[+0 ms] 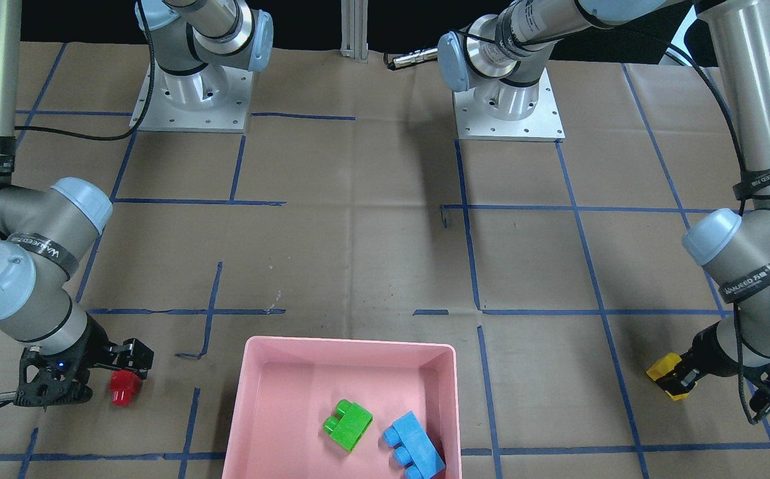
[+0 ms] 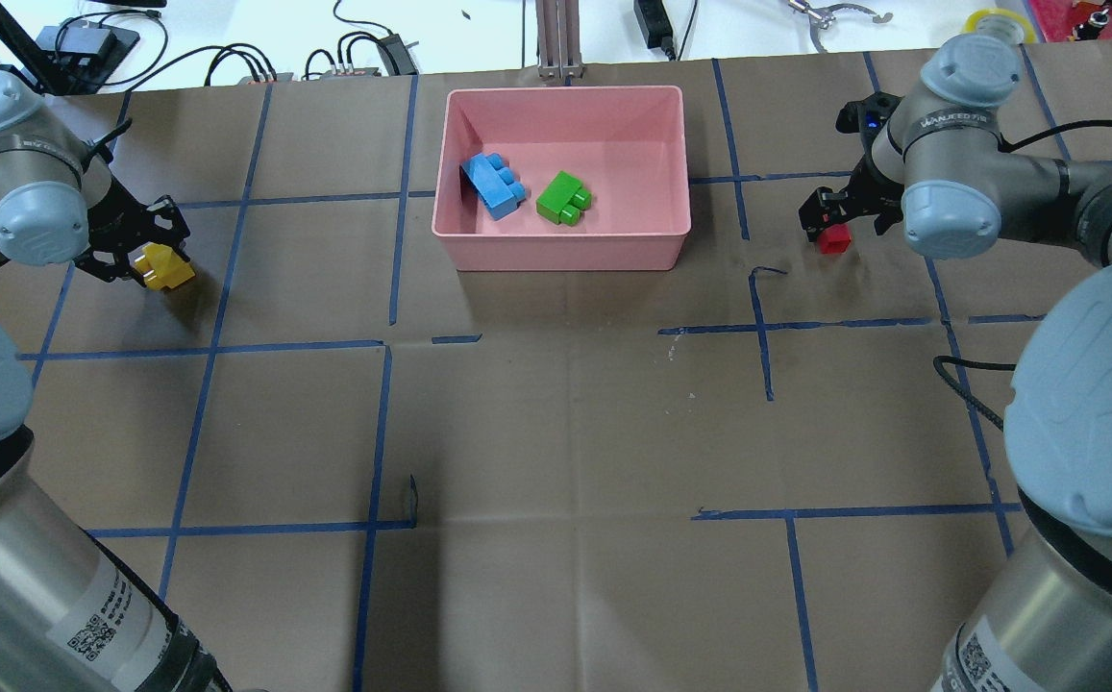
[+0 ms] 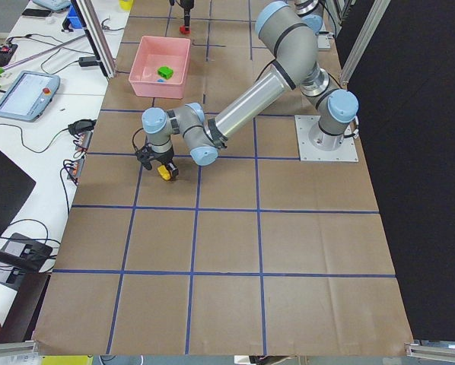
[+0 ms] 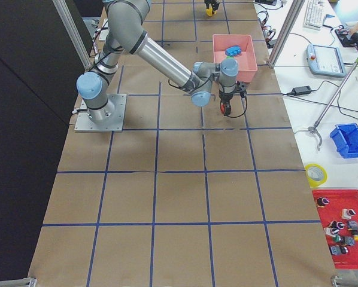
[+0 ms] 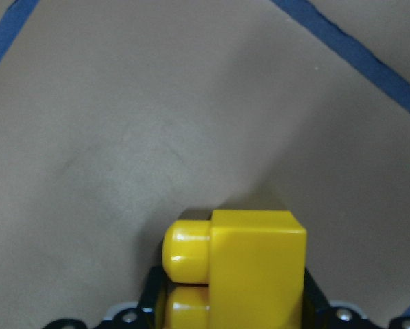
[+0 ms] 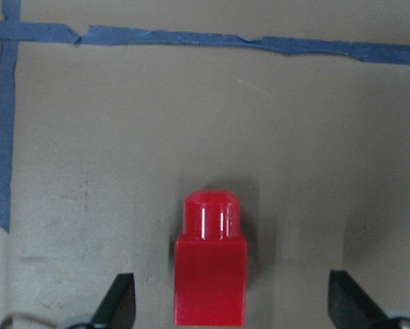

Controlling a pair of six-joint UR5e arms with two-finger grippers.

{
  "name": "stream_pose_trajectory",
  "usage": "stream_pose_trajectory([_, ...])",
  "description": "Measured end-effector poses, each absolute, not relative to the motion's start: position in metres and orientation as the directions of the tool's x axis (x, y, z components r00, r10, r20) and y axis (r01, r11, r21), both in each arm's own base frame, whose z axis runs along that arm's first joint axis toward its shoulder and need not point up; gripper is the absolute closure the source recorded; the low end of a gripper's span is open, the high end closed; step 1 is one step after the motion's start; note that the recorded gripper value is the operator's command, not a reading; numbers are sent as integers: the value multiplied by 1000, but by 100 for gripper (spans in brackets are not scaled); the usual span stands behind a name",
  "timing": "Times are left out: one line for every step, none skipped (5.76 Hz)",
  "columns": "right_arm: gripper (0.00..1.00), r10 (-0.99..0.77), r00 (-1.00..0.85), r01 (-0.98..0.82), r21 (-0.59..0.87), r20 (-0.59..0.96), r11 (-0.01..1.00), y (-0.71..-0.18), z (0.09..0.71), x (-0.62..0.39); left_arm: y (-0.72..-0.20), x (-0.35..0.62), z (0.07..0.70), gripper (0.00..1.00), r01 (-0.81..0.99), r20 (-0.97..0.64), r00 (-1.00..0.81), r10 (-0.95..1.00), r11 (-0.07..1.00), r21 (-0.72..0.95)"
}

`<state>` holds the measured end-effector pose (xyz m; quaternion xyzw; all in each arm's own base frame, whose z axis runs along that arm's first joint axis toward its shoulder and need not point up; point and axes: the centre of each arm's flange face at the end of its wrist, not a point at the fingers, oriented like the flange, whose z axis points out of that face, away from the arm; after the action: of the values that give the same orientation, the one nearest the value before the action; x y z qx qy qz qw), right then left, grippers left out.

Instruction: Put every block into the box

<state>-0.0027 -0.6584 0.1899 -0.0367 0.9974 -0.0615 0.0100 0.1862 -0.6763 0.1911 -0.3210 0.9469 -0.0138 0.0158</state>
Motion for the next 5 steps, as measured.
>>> stream_pose_trajectory([7, -70, -997, -68, -119, -14, 991, -658, 188, -3, -679, 186, 216, 76, -606, -17, -794, -607, 794, -56])
stream_pose_trajectory([17, -66, -998, -64, -116, -13, 991, -657, 186, -2, -681, 185, 252, 77, -600, -12, -798, -603, 796, -80])
stream_pose_trajectory([24, -66, -998, -64, -116, -13, 991, -656, 186, 0, -688, 183, 289, 77, -553, 4, -831, -556, 826, -112])
stream_pose_trajectory([32, -66, -998, -64, -115, -13, 991, -656, 185, 2, -702, 175, 325, 76, -411, 17, -910, -413, 898, -156])
stream_pose_trajectory([59, -65, -998, -63, -115, -14, 991, -656, 184, 2, -719, 139, 353, 76, -252, 44, -968, -248, 951, -177])
